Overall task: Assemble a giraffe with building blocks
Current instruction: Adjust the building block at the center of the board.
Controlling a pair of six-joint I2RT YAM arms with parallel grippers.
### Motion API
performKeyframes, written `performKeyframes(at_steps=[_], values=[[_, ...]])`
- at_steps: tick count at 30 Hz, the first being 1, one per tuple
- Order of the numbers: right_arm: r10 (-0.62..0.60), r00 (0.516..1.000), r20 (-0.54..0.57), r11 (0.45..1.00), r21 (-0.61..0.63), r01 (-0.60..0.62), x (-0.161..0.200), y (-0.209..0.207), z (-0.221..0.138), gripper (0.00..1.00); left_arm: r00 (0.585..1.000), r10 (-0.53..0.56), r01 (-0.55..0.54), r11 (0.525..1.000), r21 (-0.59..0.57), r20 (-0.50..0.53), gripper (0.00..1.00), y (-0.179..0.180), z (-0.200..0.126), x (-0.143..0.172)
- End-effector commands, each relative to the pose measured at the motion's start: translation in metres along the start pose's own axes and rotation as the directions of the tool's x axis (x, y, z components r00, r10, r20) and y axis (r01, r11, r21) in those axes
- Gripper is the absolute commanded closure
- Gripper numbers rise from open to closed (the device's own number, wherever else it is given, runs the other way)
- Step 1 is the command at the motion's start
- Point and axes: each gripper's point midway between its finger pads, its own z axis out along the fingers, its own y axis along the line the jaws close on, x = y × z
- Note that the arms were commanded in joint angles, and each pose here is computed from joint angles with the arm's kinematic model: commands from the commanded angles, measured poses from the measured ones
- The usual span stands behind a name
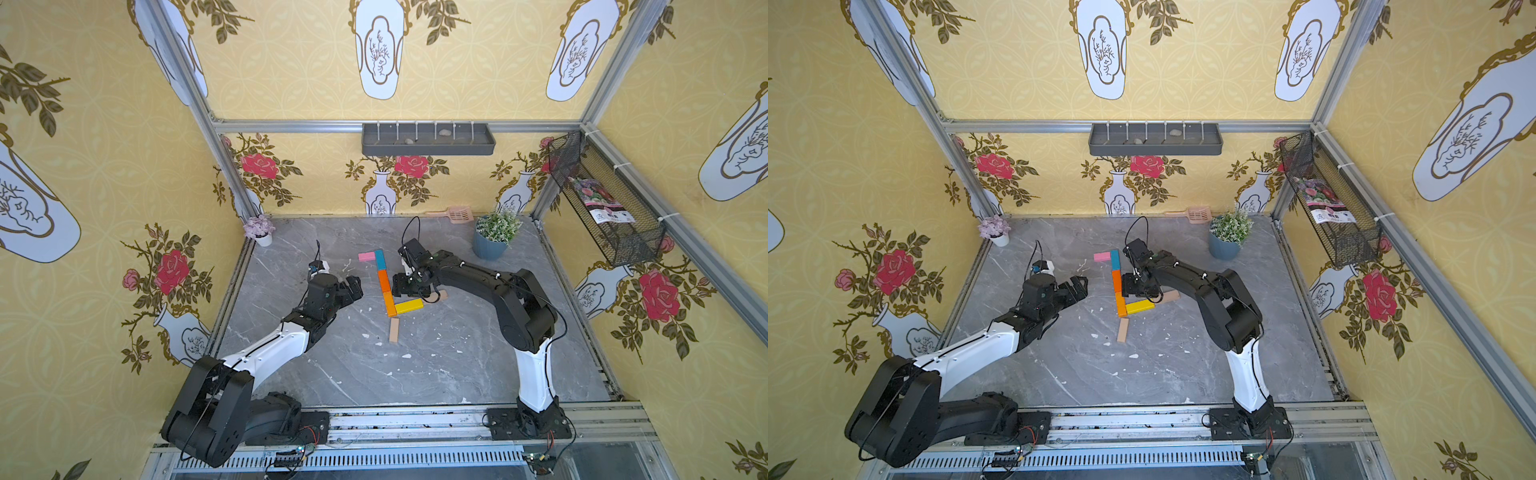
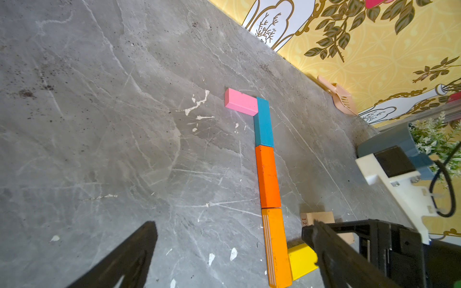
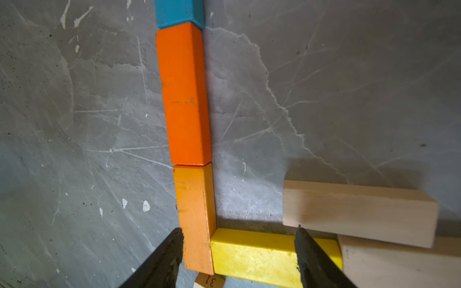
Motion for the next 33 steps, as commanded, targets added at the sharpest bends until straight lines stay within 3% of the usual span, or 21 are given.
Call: performKeyframes(at_steps=[1,21,33], values=[[-0.001,1.000,0.009,1.000,-0.012,0.001,-0.001,0.002,0.002,0.29,1.000,0.003,-0.003,1.000,0.013,0.002,0.01,-0.003,0.001,-0.001],[0.016,1.000,0.018,1.000,0.004,-0.016,-0.017,-0.013,0.017,0.29,1.000,0.008,-0.008,1.000,0.010,0.020,0.01,-0.002,-0.003,-0.005],[-0.035,0.988,0.149,0.999,0.045,0.029,-0.081,-0.048,0.006,0.29,1.000,0.010,-0.010,1.000,0.015,0.022,0.01,-0.004,-0.003,-0.006]])
